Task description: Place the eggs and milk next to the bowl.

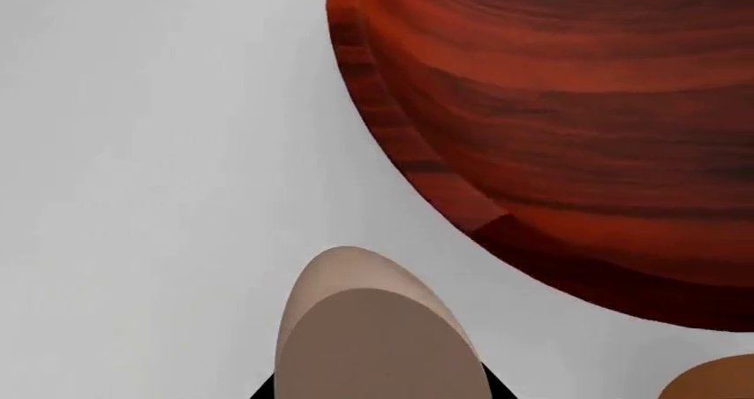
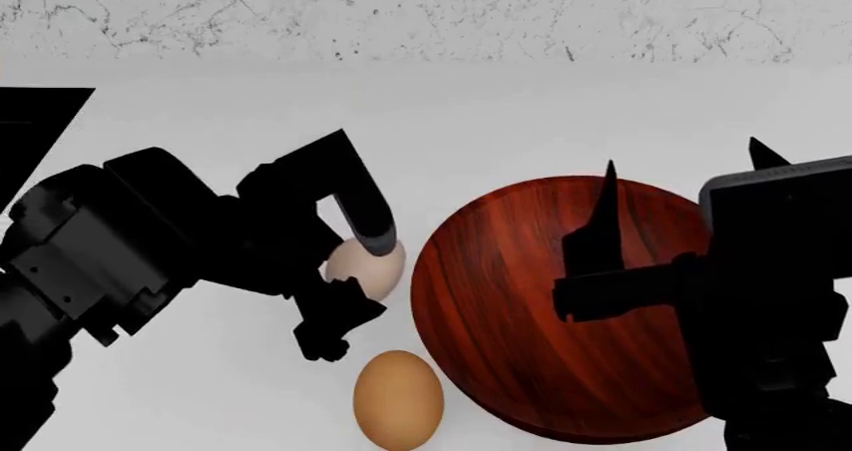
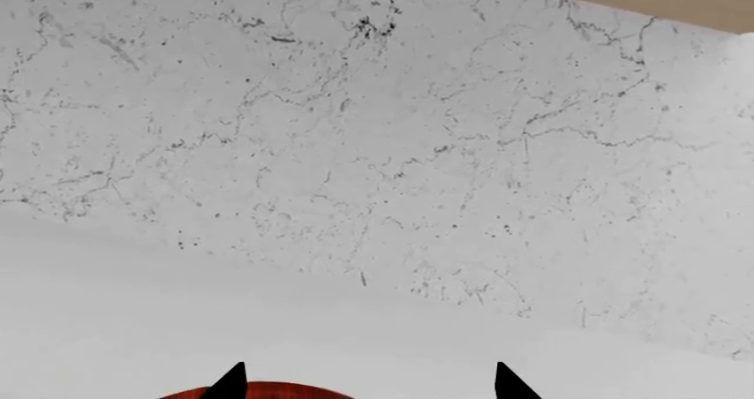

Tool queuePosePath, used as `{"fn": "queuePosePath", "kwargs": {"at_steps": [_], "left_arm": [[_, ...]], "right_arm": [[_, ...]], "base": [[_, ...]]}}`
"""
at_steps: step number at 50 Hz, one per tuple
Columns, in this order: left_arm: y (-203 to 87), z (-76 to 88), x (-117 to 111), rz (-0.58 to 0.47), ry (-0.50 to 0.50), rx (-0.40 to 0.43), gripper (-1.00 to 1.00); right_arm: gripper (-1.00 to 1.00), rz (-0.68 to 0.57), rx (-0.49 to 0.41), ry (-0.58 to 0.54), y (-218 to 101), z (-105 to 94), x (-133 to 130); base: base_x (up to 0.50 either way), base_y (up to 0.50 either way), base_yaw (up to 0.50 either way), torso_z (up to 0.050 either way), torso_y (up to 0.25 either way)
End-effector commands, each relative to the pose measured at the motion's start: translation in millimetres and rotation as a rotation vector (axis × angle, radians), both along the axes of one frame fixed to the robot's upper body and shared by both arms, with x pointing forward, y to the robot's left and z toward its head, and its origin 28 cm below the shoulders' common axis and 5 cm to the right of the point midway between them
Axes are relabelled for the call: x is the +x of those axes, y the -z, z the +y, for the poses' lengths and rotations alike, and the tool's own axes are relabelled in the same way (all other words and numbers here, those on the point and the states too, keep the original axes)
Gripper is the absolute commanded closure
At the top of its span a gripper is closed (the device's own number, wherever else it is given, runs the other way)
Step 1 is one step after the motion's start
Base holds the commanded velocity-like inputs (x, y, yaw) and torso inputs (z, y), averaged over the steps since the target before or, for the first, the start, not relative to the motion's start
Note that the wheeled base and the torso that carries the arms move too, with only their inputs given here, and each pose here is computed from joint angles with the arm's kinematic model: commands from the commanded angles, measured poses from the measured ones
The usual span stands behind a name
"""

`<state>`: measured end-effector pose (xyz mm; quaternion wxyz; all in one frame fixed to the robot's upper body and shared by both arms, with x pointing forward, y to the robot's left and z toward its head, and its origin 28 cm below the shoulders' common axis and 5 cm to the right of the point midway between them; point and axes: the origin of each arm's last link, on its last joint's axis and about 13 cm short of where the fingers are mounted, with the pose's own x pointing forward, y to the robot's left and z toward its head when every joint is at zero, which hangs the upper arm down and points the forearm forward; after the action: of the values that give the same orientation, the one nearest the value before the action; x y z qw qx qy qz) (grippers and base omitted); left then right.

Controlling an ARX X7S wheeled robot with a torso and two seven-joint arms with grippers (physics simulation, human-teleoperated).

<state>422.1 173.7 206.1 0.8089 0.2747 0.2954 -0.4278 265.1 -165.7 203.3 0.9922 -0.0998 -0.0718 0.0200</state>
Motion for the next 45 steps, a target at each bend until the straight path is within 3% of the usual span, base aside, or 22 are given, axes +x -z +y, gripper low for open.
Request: {"fn": "queuePosePath", "kwargs": {"at_steps": [1, 42, 43, 45], "left_arm": [[8.1, -2.7, -2.0, 0.015, -0.005, -0.009, 1.00], [22.1, -3.2, -4.5, 0.017, -0.010, 0.013, 1.00], [23.1, -2.2, -4.8, 0.021, -0.013, 0.025, -1.00], [23.9, -2.0, -4.6, 0.012, -0.016, 0.023, -1.00]], "right_arm": [[-1.00, 0.004, 0.001, 0.005, 1.8, -1.4, 0.3], [-1.00, 0.012, 0.000, 0.009, 4.2, -1.4, 0.9], [-1.00, 0.012, 0.001, 0.008, 4.6, -1.4, 1.0], [-1.00, 0.014, 0.001, 0.010, 5.8, -1.9, 1.2]], "base": [[0.00, 0.00, 0.00, 0.000, 0.000], [0.00, 0.00, 0.00, 0.000, 0.000], [0.00, 0.00, 0.00, 0.000, 0.000], [0.00, 0.00, 0.00, 0.000, 0.000]]}}
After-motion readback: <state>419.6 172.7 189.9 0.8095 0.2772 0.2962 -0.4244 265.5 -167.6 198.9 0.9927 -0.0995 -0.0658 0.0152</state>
